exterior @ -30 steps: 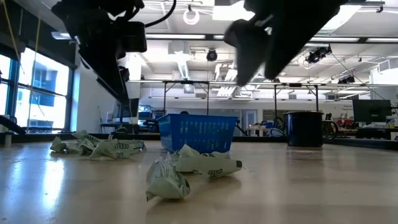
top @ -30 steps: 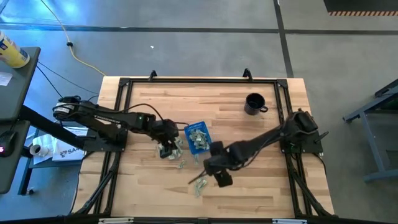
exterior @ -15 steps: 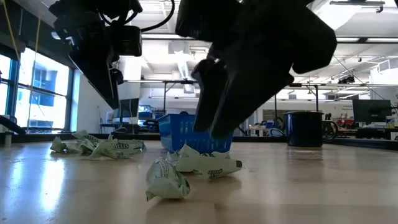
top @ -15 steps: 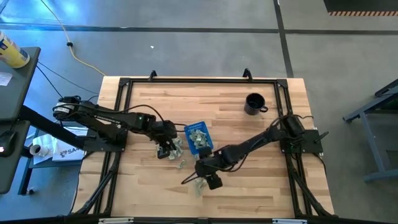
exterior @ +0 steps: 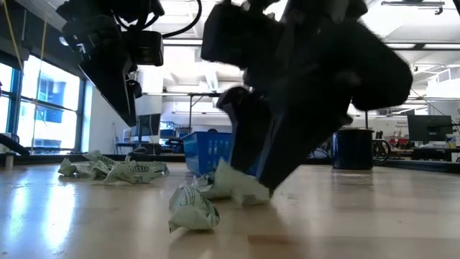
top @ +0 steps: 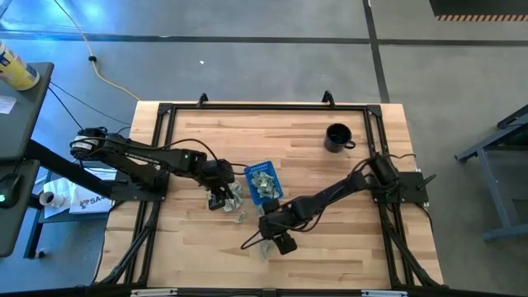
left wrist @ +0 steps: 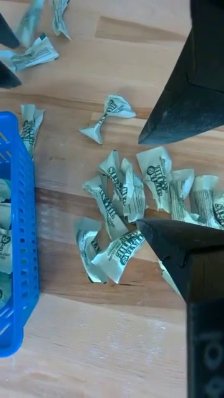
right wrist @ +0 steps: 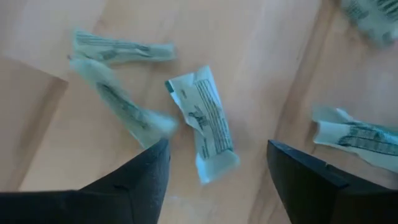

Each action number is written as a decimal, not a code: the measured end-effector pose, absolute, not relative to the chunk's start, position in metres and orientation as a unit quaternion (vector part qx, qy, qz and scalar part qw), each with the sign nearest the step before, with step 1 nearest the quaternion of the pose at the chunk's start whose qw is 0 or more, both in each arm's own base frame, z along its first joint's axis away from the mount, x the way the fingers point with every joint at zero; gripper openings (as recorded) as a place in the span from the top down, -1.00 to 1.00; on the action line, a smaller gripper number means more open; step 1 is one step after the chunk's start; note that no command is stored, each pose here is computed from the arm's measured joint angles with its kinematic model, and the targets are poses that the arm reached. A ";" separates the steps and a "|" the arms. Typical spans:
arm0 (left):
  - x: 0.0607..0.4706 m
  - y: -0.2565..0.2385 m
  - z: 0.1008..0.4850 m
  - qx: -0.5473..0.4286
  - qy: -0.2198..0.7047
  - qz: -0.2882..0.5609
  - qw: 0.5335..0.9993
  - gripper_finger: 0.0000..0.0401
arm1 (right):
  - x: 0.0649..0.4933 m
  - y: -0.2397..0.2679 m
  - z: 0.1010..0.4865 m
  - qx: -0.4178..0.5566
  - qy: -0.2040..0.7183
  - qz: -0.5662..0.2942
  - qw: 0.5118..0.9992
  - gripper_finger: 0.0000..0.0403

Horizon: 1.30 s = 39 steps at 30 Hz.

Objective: Pick and place Stevia / Truvia into bins
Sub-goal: Put the stevia packet into the basket

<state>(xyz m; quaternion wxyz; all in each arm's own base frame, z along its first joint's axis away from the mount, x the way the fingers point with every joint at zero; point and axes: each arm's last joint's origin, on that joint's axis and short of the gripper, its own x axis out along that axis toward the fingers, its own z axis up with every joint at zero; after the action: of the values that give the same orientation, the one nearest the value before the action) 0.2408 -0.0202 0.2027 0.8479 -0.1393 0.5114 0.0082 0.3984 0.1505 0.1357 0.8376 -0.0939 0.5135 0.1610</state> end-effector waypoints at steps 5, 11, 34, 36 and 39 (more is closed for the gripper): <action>0.241 -0.020 0.203 -0.140 0.512 0.009 0.848 -0.16 | 0.401 0.151 0.128 -0.086 0.519 0.171 0.833 -0.01; 0.240 -0.020 0.202 -0.141 0.515 0.011 0.846 -0.17 | 0.404 0.141 0.128 -0.077 0.520 0.159 0.835 0.51; 0.233 -0.024 0.204 -0.146 0.530 0.035 0.834 -0.17 | 0.408 0.023 0.222 0.045 0.568 -0.084 0.817 0.67; 0.232 -0.028 0.204 -0.148 0.531 0.037 0.834 -0.17 | 0.404 0.017 0.215 0.082 0.583 -0.098 0.802 0.47; 0.233 -0.036 0.205 -0.157 0.522 0.029 0.838 -0.17 | 0.398 0.014 0.214 0.115 0.604 -0.094 0.783 0.14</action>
<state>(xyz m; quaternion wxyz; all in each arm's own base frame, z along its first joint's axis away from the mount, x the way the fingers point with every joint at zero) 0.2330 -0.0362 0.2049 0.8376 -0.1573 0.5223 0.0290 0.3979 0.0139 0.2143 0.7828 0.1155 0.6043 -0.0939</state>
